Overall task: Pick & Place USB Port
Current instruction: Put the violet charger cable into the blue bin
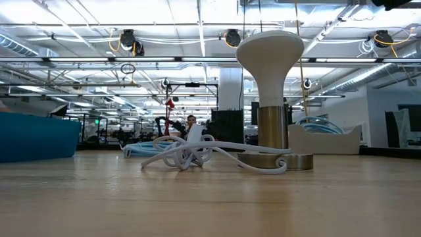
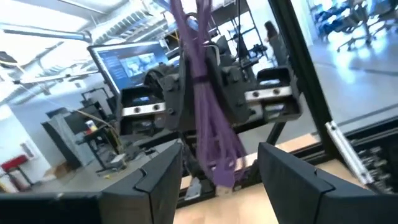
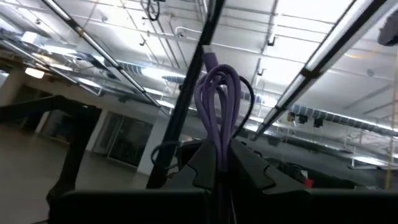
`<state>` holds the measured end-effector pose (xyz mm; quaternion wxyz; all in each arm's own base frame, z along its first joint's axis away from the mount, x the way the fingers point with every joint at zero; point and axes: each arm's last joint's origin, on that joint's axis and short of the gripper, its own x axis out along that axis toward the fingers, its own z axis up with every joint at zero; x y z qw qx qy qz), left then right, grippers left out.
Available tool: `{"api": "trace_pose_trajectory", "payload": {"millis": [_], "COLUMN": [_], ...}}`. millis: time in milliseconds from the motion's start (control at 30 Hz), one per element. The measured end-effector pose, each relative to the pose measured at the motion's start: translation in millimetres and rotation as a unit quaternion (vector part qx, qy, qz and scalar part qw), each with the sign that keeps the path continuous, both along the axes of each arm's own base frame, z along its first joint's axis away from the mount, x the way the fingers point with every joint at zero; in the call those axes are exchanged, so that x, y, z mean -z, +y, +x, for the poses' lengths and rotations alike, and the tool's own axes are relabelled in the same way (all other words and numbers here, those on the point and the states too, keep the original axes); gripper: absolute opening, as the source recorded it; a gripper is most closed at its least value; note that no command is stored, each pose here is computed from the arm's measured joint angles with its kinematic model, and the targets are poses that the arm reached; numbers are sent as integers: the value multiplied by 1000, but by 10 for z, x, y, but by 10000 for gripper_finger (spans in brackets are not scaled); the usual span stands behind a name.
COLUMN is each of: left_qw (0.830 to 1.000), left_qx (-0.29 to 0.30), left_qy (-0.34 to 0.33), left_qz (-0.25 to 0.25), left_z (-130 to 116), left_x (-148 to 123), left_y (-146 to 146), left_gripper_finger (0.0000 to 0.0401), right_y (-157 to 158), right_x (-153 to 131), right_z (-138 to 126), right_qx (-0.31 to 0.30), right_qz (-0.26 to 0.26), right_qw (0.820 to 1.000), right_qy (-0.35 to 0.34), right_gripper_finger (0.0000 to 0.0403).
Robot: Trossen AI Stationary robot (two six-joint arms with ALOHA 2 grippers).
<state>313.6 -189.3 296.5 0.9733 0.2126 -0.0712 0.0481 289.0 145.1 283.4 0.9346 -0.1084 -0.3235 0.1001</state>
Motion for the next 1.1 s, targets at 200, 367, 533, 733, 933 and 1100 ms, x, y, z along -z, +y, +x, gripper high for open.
{"api": "trace_pose_trajectory", "payload": {"millis": [200,367,533,733,933,1100], "left_qw": [999,999,998,997,995,993], "left_qx": [23,20,34,38,43,-34], "left_qy": [-3,-6,-9,0,8,15], "left_qz": [-26,-35,-51,-72,-88,-110], "left_z": [62,98,128,135,104,-28], "left_x": [3,-6,-9,10,25,37], "left_y": [82,142,188,190,127,-23], "left_gripper_finger": [214,214,214,183,21,13], "right_y": [-60,-28,38,64,62,120], "right_x": [38,57,51,59,57,49], "right_z": [70,192,331,385,386,348], "right_qx": [-19,-16,-25,-23,-21,-21], "right_qz": [4,1,-12,-16,-18,-12], "right_qw": [1000,1000,999,999,999,999], "right_qy": [1,6,20,27,27,32], "right_gripper_finger": [14,14,14,14,32,84]}}
